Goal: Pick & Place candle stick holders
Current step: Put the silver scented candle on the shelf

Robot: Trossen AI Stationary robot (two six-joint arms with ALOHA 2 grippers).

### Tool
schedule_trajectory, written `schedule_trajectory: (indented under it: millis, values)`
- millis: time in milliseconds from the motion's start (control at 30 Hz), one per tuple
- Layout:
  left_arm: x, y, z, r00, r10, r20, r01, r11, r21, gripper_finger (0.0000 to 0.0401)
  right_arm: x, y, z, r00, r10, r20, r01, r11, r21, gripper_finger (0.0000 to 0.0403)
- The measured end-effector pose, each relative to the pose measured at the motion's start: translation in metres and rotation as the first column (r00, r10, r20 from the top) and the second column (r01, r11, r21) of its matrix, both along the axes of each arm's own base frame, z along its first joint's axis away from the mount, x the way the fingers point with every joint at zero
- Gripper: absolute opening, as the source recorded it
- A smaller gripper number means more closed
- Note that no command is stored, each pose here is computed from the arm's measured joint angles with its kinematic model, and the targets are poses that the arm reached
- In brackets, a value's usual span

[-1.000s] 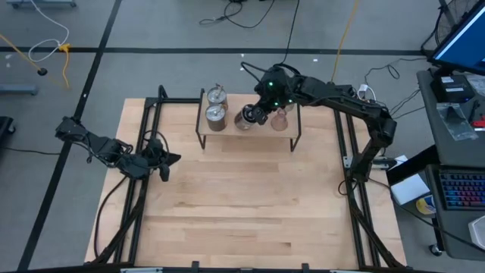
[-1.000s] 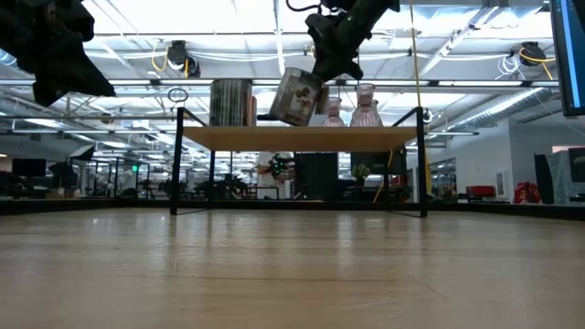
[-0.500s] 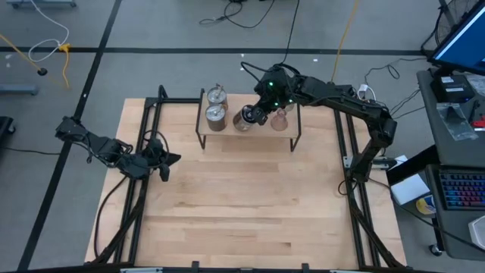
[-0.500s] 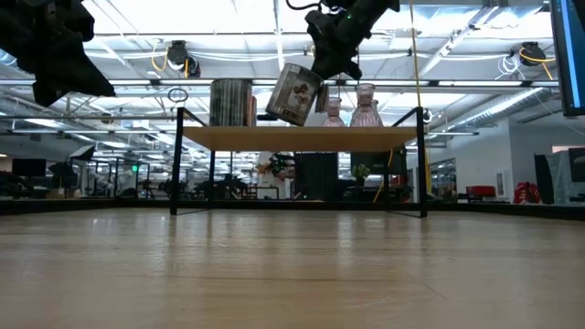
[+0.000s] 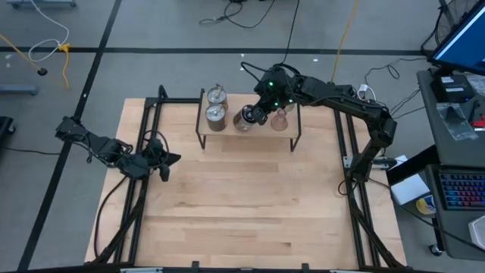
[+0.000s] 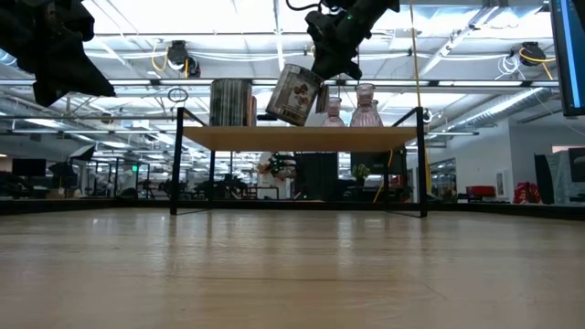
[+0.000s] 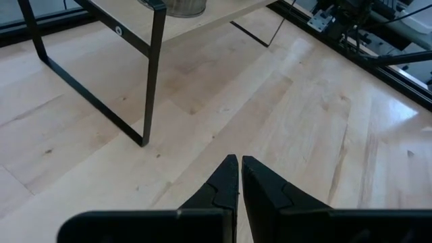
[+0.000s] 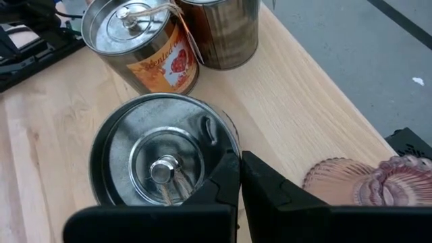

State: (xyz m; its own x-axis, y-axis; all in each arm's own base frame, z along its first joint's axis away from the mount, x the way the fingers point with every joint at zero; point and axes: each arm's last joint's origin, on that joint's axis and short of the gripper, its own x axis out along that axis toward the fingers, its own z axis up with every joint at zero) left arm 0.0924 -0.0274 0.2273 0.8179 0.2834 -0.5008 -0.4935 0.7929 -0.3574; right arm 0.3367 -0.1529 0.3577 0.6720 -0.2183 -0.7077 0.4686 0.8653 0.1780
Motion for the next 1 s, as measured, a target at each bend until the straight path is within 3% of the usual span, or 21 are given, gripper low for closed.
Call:
schedule_trajectory:
  millis: [267, 1000]
  values:
    - [0.0, 0.0, 0.0, 1.0, 0.0, 0.0, 0.0, 1.0, 0.0, 0.0021, 0.01, -0.003, -0.013, 1.0, 0.024, -0.016, -0.023, 0.999, 0.031, 0.0]
    - [0.002, -0.002, 0.003, 0.999, -0.041, 0.022, 0.041, 0.999, 0.003, 0.0021, 0.014, -0.005, -0.012, 1.0, 0.017, 0.007, -0.017, 0.999, -0.028, 0.0003]
